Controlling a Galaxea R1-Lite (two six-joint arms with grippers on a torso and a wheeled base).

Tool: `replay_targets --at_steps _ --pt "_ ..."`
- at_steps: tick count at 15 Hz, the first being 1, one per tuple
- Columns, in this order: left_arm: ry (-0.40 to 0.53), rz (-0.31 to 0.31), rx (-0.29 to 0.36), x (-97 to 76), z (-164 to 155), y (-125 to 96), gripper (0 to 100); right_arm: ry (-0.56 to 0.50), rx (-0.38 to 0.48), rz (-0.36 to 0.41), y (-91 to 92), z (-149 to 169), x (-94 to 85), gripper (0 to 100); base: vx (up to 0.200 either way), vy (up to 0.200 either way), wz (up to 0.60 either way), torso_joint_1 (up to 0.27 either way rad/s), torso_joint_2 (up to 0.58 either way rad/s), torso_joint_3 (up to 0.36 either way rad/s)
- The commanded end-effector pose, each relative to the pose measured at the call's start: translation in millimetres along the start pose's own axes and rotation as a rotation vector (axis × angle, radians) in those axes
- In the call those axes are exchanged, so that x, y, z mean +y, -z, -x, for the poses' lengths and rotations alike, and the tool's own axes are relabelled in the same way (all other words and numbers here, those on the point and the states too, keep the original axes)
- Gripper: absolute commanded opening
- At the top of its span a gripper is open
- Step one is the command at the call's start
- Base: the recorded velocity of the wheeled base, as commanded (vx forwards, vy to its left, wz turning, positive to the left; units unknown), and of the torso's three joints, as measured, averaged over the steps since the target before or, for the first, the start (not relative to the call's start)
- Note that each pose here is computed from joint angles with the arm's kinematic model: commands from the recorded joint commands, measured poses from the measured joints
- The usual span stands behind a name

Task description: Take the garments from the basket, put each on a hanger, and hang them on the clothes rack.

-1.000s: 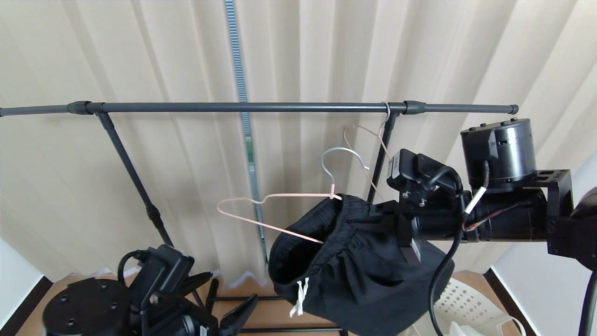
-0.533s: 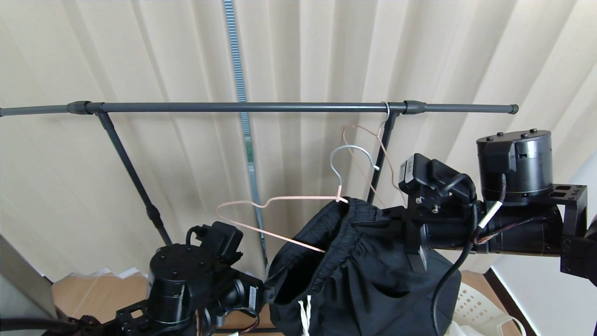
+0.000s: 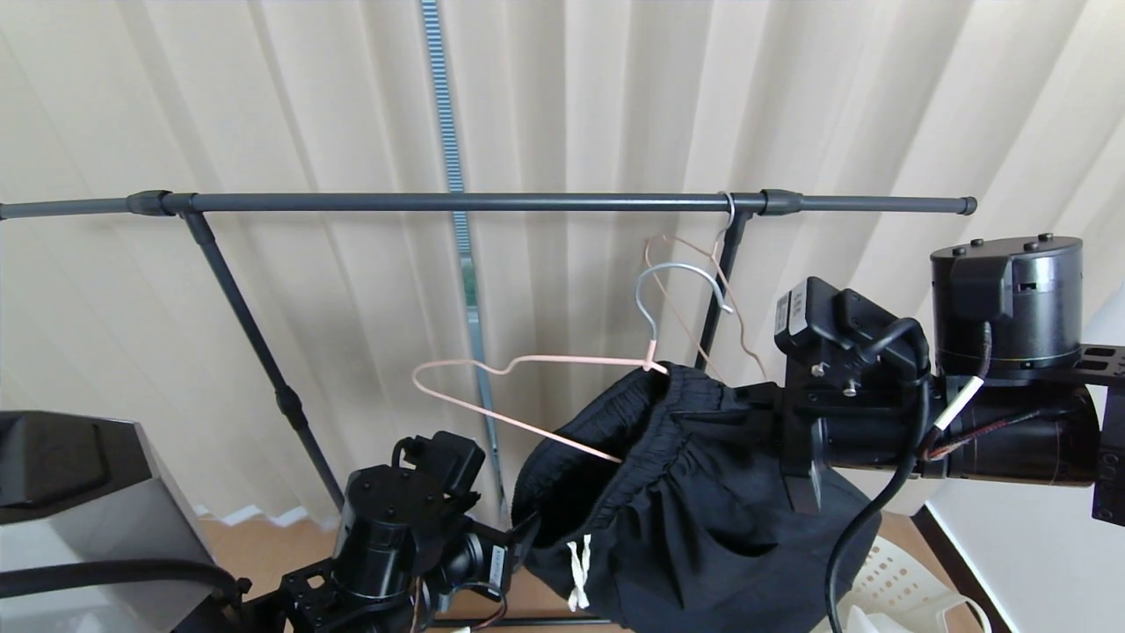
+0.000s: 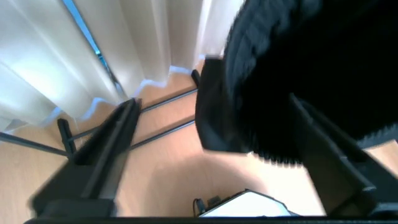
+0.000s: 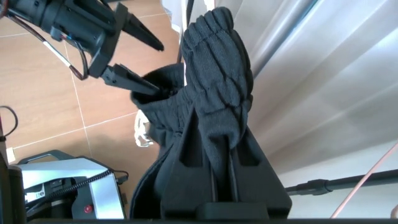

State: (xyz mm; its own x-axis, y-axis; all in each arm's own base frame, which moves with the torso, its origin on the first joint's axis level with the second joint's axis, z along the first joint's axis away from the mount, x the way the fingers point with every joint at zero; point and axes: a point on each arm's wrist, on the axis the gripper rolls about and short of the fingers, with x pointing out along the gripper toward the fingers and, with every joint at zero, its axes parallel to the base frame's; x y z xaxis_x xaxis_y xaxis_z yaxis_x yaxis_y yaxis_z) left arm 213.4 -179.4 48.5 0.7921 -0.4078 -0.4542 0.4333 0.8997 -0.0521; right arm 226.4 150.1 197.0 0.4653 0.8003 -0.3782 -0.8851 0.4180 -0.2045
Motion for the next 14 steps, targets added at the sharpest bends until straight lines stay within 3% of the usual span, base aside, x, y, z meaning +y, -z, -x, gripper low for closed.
replay_targets --at_steps 1,14 --pt "-0.001 -0.003 0.013 -0.3 -2 3 0 0.001 -0.003 0.002 -0.6 1 0.3 0 0.0 0.0 0.0 0.0 0.0 0.0" --pt "-0.092 0.014 -0.144 21.4 43 -28 0 0.01 0.055 -0.028 15.7 -3 -5.5 0 0.0 0.0 0.0 0.0 0.0 0.0"
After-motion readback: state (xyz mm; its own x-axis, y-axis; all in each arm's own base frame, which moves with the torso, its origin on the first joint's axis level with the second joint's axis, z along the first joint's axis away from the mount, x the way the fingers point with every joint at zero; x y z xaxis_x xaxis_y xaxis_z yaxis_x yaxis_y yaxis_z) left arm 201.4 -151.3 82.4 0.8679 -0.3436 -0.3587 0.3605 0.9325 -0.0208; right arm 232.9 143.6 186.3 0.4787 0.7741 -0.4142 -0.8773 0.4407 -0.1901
